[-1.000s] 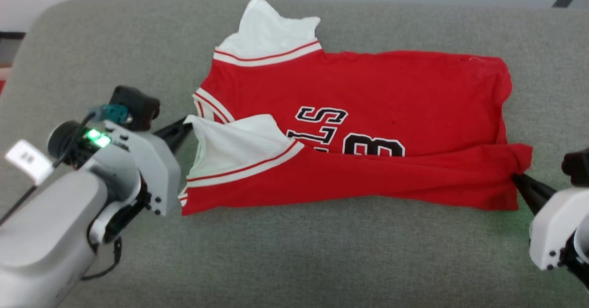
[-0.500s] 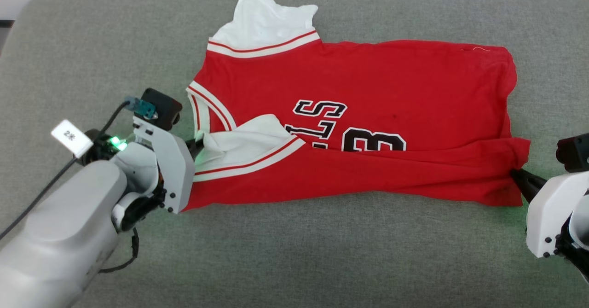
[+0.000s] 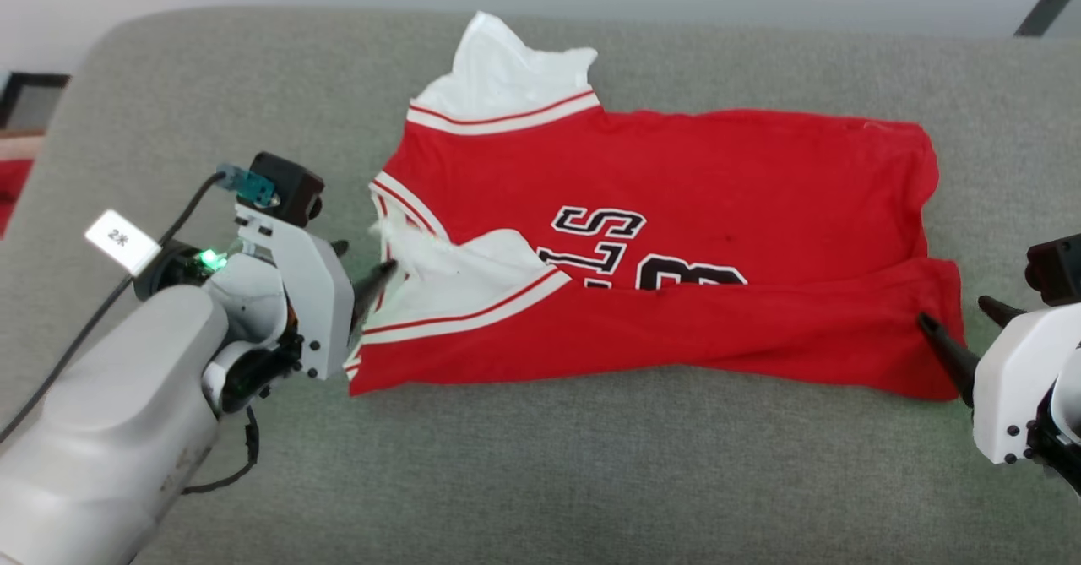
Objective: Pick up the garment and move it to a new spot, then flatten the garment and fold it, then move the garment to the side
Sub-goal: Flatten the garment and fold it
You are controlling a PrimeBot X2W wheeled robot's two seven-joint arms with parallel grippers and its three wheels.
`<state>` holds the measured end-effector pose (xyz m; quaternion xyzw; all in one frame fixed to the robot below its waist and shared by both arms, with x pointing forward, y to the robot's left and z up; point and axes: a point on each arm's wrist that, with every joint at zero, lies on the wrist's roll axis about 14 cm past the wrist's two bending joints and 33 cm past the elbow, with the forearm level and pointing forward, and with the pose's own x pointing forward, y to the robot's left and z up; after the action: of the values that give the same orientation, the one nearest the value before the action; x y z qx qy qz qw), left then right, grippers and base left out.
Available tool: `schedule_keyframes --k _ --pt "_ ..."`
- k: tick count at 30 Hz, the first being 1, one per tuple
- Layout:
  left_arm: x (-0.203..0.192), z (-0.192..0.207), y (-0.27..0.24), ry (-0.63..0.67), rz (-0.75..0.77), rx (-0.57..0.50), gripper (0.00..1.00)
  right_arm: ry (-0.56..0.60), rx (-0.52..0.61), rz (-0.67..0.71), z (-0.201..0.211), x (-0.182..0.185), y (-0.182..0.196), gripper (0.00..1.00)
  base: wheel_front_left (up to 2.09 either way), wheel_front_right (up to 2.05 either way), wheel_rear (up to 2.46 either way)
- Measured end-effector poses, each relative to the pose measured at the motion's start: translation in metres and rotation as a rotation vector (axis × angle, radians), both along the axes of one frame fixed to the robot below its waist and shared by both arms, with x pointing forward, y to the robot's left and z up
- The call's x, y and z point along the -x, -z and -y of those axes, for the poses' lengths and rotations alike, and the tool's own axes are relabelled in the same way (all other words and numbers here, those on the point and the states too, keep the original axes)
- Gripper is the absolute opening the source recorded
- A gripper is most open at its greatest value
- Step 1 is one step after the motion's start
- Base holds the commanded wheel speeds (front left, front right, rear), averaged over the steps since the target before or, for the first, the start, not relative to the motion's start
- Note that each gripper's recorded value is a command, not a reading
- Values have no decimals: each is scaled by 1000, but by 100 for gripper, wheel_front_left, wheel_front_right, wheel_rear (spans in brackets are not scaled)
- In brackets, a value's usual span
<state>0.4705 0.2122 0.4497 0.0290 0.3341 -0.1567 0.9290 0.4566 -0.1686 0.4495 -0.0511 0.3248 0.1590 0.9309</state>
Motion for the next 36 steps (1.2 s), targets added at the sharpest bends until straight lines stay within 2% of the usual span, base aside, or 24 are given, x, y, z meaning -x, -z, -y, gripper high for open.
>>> schedule_keyframes --k 10,14,20,26,36 --pt "14 -12 -36 -52 115 20 100 -11 -29 106 -7 4 -32 100 0 0 0" --pt "26 -13 -56 -68 183 50 100 -20 -70 223 -14 7 -58 100 0 0 0" --pt "39 -15 -66 -89 202 61 100 2 -102 300 -13 18 -71 100 0 0 0" --pt "48 -11 -59 -100 128 67 100 67 -136 351 -3 33 -77 100 0 0 0" --pt "50 7 -22 -64 -94 65 100 154 -131 426 19 47 -82 100 0 0 0"
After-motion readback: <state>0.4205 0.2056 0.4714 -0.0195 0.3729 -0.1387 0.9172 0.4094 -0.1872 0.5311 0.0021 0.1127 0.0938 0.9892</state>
